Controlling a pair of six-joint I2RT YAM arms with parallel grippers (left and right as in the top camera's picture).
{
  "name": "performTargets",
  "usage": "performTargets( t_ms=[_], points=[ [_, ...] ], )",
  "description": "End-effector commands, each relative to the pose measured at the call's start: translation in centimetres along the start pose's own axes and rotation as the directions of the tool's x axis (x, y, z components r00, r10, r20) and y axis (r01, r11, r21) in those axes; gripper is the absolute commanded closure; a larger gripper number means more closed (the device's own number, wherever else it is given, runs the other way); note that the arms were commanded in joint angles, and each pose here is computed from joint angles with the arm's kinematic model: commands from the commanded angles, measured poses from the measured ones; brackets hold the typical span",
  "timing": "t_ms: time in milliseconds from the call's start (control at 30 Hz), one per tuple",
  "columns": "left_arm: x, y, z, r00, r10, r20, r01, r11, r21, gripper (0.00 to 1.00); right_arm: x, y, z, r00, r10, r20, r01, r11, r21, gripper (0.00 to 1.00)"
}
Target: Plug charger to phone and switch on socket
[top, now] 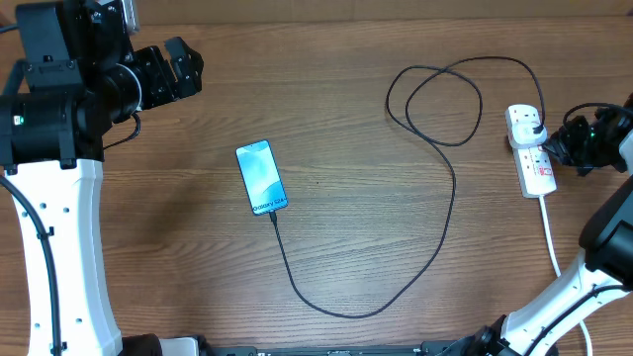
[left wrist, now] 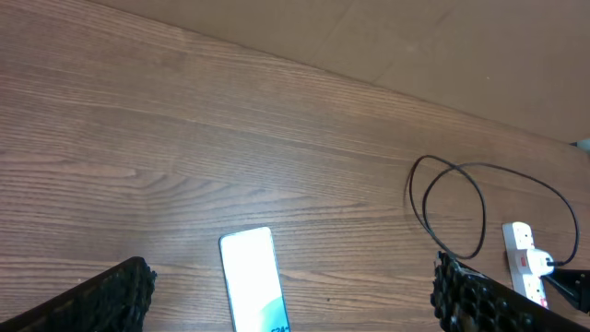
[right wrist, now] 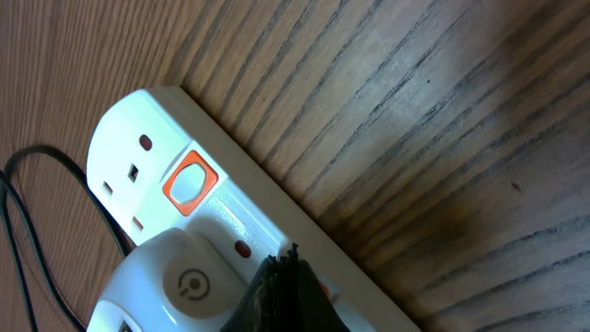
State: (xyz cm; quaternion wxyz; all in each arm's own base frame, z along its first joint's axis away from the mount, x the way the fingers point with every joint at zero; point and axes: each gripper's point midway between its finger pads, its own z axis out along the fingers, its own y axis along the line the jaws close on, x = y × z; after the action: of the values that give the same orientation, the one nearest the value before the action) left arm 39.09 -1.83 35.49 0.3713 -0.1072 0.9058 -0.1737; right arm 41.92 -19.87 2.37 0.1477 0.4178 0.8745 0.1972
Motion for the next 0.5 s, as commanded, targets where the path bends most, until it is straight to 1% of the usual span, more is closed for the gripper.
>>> performTargets(
  t_ms=[0, 467],
  points=[
    [0.0, 0.0, 0.2, 1.000, 0.009, -0.006, -0.009, 1.000, 0.007, 0.00, 0.4, 0.5, 0.7, 1.000, -0.006, -0.024, 0.006, 1.000, 0.000, 0.96],
    [0.0, 0.0, 0.2, 1.000, 0.009, -0.006, -0.009, 1.000, 0.007, 0.00, 2.4, 1.8, 1.7, 0.996, -0.048, -0.072, 0.051, 0.998, 0.041, 0.96]
  ],
)
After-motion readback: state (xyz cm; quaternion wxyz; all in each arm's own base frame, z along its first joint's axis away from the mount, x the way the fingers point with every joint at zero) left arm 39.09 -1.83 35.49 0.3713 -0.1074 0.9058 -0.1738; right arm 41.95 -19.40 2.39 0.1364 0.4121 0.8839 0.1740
